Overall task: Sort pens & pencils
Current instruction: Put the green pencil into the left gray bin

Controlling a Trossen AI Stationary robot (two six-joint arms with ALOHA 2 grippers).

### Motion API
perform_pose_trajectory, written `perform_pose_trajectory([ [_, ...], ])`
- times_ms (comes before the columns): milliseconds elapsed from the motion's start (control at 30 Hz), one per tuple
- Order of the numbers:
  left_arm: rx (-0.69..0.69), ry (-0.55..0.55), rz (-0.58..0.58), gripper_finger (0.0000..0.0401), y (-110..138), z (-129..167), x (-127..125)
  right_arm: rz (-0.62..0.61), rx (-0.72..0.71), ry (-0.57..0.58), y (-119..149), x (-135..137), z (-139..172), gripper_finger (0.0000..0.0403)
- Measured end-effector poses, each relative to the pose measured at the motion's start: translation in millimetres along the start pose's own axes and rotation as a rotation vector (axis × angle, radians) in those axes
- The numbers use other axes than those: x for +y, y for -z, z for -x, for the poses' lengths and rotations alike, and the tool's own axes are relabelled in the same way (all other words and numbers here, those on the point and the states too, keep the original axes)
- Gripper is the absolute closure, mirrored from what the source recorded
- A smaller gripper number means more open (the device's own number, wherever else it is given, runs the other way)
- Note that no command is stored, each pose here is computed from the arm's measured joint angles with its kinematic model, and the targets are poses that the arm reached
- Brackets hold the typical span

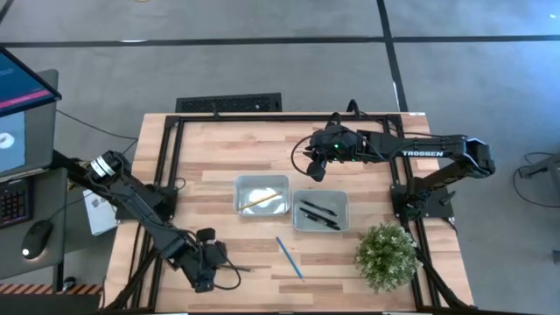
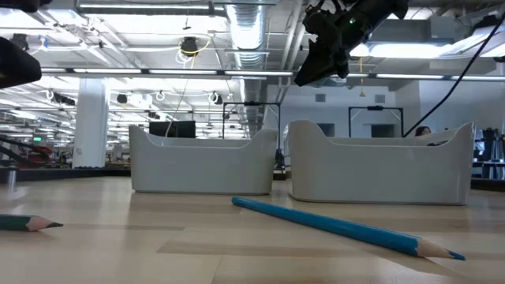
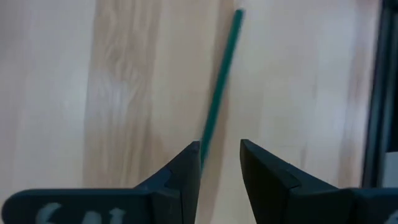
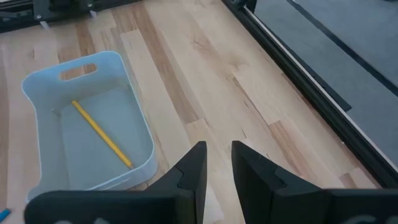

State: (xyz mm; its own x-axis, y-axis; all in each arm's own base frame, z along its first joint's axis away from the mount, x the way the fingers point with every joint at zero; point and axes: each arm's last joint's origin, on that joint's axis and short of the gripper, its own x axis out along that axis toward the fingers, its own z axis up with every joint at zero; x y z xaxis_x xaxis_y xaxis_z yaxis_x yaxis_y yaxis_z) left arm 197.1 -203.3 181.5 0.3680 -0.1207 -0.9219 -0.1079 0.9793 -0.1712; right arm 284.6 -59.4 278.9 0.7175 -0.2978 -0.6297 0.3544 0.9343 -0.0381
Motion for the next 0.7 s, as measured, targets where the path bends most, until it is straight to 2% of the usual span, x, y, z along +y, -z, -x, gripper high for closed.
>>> perform_pose_trajectory([
  [267,0.019,-0.028,-0.016,0.0298,2,-2,2,0.000,0.000,0.000,0,0,0,0.0308],
  [700,0.155,-0.103,-0.068,0.0298,12,-43,1,0.000,0.000,0.000,0,0,0,0.0308],
])
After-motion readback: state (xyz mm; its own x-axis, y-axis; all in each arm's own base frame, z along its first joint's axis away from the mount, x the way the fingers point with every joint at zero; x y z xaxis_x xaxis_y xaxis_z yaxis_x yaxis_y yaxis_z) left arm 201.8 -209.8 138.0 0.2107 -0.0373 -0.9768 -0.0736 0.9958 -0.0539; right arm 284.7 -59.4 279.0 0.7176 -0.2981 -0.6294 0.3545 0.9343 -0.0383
